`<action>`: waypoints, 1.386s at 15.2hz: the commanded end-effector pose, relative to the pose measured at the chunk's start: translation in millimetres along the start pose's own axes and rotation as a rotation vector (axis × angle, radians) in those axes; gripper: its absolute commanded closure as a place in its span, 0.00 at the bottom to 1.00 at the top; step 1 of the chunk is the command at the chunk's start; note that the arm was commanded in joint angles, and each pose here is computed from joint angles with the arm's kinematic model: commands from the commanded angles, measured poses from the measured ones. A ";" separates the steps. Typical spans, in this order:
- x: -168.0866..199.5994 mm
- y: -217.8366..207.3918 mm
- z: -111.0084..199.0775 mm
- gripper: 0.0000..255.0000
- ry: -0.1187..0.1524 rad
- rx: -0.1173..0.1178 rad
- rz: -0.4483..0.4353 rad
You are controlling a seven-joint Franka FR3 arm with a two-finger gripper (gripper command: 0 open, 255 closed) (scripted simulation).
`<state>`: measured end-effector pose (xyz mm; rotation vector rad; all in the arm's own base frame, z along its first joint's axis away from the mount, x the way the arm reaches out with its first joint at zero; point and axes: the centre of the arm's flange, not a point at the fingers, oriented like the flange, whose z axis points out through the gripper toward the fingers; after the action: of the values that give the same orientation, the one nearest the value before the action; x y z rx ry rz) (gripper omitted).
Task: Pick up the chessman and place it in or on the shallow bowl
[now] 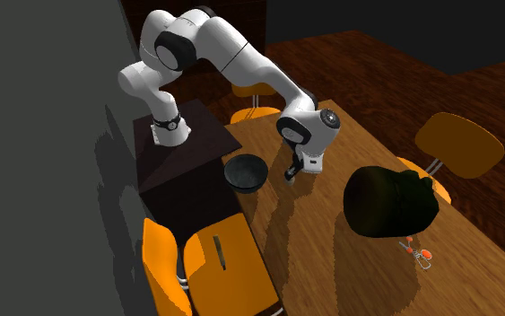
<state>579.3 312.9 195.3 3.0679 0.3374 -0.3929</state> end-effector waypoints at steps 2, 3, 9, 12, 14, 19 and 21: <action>0.0 0.1 0.3 1.00 0.000 0.000 0.000; -0.1 0.0 0.4 1.00 0.000 0.000 0.000; -4.1 0.1 -15.0 1.00 0.000 0.000 0.000; -8.1 0.1 -30.3 1.00 0.000 0.000 0.000; -10.7 0.2 -40.6 1.00 0.000 0.000 0.000; -17.3 0.2 -66.1 1.00 0.000 0.000 0.000; -20.0 0.3 -76.3 1.00 0.000 0.000 0.000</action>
<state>579.4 313.7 268.3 3.0678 0.3374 -0.3930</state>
